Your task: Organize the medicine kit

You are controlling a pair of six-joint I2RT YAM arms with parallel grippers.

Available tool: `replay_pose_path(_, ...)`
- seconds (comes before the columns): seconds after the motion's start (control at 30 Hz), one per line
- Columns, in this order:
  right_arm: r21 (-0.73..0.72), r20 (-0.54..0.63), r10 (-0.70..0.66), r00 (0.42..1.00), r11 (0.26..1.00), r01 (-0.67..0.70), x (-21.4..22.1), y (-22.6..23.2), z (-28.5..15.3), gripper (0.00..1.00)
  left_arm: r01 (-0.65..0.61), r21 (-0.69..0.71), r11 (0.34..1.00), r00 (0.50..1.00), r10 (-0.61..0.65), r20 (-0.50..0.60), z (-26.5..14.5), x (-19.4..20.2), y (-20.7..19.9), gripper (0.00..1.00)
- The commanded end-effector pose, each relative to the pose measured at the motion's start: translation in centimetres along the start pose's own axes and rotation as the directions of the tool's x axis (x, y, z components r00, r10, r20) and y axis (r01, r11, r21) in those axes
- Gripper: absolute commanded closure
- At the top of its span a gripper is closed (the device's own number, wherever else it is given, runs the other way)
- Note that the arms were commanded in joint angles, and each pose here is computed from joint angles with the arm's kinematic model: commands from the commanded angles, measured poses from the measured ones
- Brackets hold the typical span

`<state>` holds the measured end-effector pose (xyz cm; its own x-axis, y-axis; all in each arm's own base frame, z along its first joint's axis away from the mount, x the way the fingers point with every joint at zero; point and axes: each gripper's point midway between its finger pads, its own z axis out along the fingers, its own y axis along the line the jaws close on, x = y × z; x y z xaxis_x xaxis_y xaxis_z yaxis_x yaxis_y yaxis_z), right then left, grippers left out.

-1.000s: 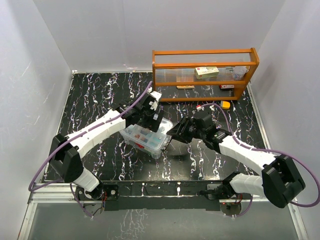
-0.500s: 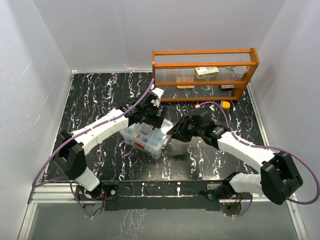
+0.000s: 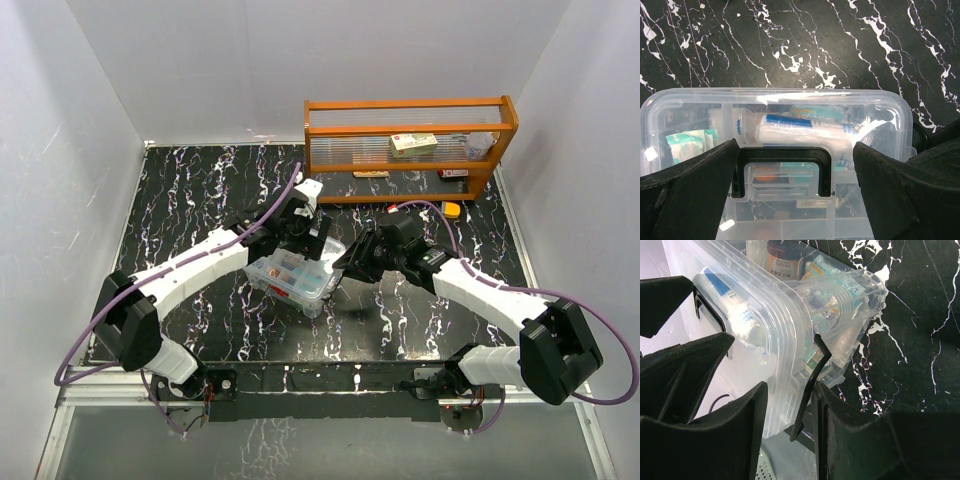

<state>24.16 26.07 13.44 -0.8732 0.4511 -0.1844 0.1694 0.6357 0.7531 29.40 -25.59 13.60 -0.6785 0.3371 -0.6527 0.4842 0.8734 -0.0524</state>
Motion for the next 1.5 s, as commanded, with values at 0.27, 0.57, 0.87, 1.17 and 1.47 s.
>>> replay_pose_path(0.27,0.117,-0.007,0.034,0.999,0.993,-0.033,0.2,-1.4,0.0,0.54,0.026,-0.071,0.997,0.870,-0.057,-0.490,-0.8,15.4,2.0,0.01)
replay_pose_path(0.57,0.059,-0.056,0.087,0.995,0.995,-0.084,1.1,0.9,-0.3,0.59,0.045,-0.089,0.995,0.870,-0.083,-0.486,0.2,16.2,2.1,0.02)
replay_pose_path(0.87,0.075,-0.074,0.155,0.985,0.986,-0.149,1.7,1.6,-0.7,0.64,0.052,-0.087,0.995,0.880,-0.087,-0.468,0.8,16.5,2.1,0.02)
replay_pose_path(1.17,0.099,-0.089,0.163,0.983,0.983,-0.154,1.8,2.2,-0.8,0.63,0.144,-0.098,0.985,0.877,-0.173,-0.449,1.3,18.3,1.5,0.13)
replay_pose_path(1.47,0.154,-0.150,0.184,0.971,0.975,-0.161,2.7,1.9,-0.8,0.73,0.121,-0.161,0.980,0.918,-0.172,-0.356,1.9,18.2,2.0,0.19)
